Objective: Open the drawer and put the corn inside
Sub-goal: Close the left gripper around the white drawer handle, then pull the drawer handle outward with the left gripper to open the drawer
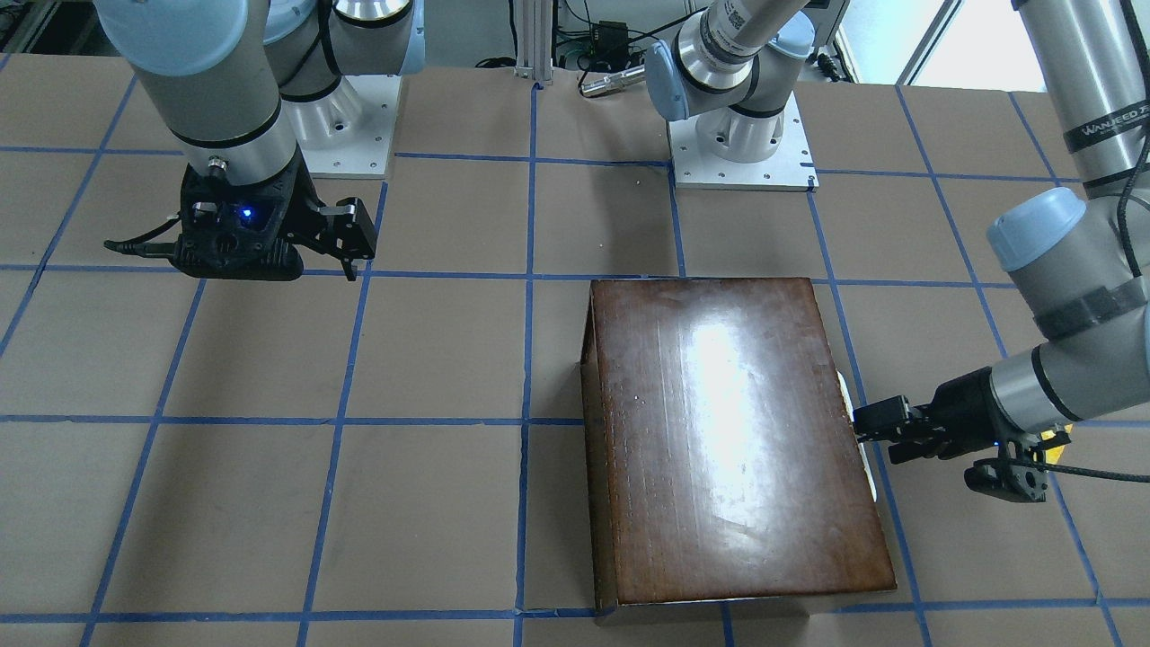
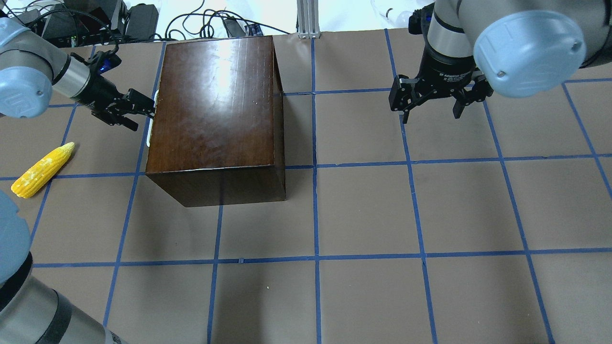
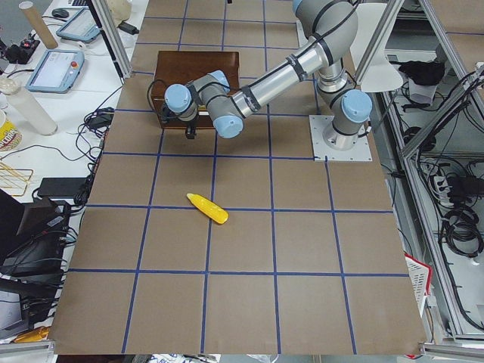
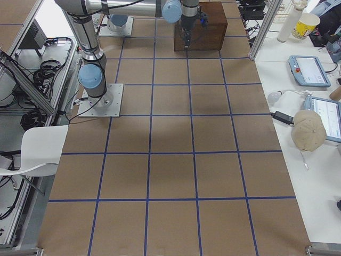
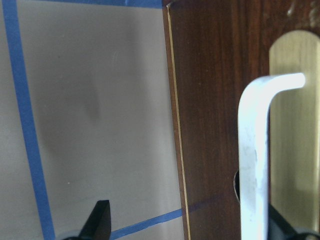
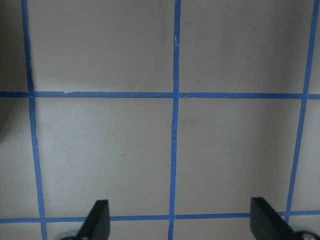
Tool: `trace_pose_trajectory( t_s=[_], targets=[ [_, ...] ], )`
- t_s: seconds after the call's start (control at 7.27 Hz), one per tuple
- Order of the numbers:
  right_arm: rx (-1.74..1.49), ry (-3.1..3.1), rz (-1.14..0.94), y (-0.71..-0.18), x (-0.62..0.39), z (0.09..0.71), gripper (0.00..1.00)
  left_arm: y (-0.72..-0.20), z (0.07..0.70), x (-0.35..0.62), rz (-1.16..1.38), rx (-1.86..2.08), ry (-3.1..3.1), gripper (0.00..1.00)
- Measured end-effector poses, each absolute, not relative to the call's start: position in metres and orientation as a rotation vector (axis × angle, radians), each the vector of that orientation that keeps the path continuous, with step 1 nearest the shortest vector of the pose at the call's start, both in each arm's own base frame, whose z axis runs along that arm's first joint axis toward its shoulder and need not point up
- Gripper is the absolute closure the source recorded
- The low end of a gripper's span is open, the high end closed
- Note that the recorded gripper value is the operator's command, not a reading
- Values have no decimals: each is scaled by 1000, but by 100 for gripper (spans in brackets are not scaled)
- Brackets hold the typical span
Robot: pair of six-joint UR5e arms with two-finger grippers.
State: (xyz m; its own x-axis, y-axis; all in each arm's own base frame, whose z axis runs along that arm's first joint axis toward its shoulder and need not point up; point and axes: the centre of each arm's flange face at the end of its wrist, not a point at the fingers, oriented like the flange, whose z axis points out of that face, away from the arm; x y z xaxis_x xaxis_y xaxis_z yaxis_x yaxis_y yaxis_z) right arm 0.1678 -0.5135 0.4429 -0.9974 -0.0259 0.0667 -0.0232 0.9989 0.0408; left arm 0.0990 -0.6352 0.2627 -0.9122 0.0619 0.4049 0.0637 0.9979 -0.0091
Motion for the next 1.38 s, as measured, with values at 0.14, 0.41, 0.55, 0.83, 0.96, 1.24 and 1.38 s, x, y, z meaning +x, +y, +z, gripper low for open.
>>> trace_pose_trajectory(
  t_s=[0.14, 0.41, 0.55, 0.83, 0.96, 1.24, 1.38],
  targets=[
    [38, -3074, -62, -513, 168, 443, 0, -636, 264, 102, -14, -100, -2747, 0],
    [38, -3074, -60, -513, 168, 443, 0, -637, 268, 107, -19, -115, -2775, 0],
    [38, -3074, -61, -513, 168, 443, 0, -637, 268, 109, -26, -118, -2791, 0],
    [38, -3074, -62, -514, 168, 443, 0, -636, 269, 117, -33, -130, -2814, 0],
    [38, -3074, -61, -514, 168, 443, 0, -636, 271, 123, -27, -142, -2818, 0],
    [38, -3074, -60, -513, 168, 443, 0, -636, 274, 132, -25, -154, -2831, 0],
    [38, -3074, -61, -514, 168, 443, 0, -636, 274, 134, -26, -165, -2834, 0]
  ],
)
